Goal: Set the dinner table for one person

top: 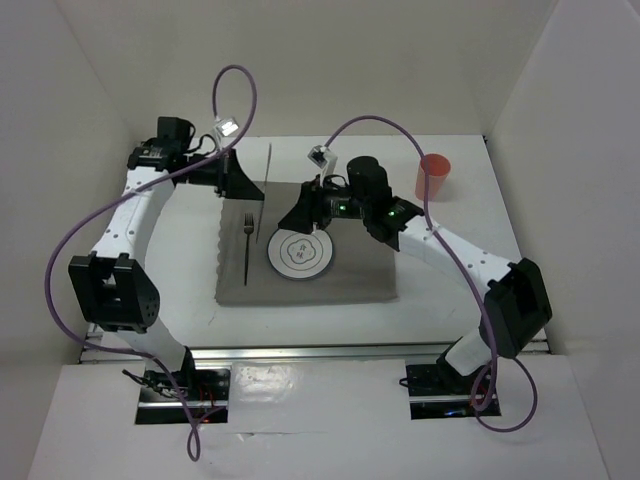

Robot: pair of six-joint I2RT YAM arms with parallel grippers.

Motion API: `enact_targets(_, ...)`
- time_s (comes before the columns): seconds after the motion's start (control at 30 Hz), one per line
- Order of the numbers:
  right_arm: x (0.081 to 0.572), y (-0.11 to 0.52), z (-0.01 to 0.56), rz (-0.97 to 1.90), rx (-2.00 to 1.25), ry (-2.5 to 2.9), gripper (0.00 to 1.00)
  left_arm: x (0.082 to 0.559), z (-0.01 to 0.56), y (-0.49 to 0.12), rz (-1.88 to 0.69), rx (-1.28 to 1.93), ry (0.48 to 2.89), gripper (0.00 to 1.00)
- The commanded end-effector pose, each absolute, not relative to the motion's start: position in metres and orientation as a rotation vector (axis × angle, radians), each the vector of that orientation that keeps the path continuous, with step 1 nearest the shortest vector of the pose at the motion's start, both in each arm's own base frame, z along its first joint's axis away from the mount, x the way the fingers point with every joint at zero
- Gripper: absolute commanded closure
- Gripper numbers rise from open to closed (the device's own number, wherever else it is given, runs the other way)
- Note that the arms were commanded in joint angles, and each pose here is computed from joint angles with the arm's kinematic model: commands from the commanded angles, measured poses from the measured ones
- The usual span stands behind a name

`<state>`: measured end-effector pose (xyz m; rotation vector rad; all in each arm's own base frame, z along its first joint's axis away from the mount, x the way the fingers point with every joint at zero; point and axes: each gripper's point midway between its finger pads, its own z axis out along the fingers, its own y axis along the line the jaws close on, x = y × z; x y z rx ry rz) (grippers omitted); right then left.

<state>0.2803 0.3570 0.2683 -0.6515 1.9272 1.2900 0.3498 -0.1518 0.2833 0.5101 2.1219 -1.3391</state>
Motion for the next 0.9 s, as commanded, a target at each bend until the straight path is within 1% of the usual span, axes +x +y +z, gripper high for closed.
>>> enact_targets(0.0,0.284,0.38,0.316,1.367,-0.756,1.688,0.41,0.317,0.322,-0.185,-1.565,0.705,1.927,1.0)
enact_targets(0.07,0.284,0.386,0.322,1.381,-0.759,1.653,0.41,0.316,0.323,-0.189,-1.547,0.731,1.915,1.0)
enact_targets(0.2,0.283,0.397,0.308,1.398,-0.756,1.687,0.41,0.31,0.332,-0.194,-1.612,0.749,1.875,1.0)
enact_targets(0.27,0.281,0.398,0.303,1.429,-0.724,1.706,0.41,0.312,0.33,-0.193,-1.598,0.745,1.885,1.0)
enact_targets(0.37,0.28,0.4,0.312,1.473,-0.699,1.677,0.43,0.303,0.326,-0.199,-1.608,0.753,1.898,1.0)
enact_targets(0.43,0.286,0.405,0.301,1.481,-0.686,1.712,0.43,0.305,0.324,-0.199,-1.603,0.757,1.89,1.0)
enact_targets(0.53,0.282,0.409,0.302,1.529,-0.697,1.704,0.48,0.307,0.324,-0.198,-1.571,0.752,1.897,1.0)
enact_targets(0.6,0.282,0.409,0.307,1.537,-0.694,1.684,0.55,0.306,0.323,-0.198,-1.567,0.758,1.895,1.0)
enact_targets(0.63,0.282,0.409,0.307,1.543,-0.688,1.689,0.66,0.306,0.323,-0.198,-1.567,0.758,1.895,1.0)
enact_targets(0.67,0.283,0.41,0.298,1.542,-0.681,1.727,0.7,0.306,0.323,-0.198,-1.567,0.758,1.895,1.0)
enact_targets(0.73,0.283,0.41,0.302,1.542,-0.683,1.715,0.76,0.306,0.323,-0.198,-1.567,0.758,1.895,1.0)
enact_targets(0.77,0.283,0.41,0.3,1.542,-0.681,1.727,0.83,0.306,0.323,-0.198,-1.567,0.758,1.895,1.0)
enact_targets(0.83,0.284,0.409,0.305,1.534,-0.673,1.718,0.9,0.311,0.324,-0.197,-1.529,0.755,1.904,1.0)
enact_targets(0.87,0.284,0.408,0.298,1.527,-0.661,1.744,0.93,0.311,0.324,-0.197,-1.528,0.755,1.904,1.0)
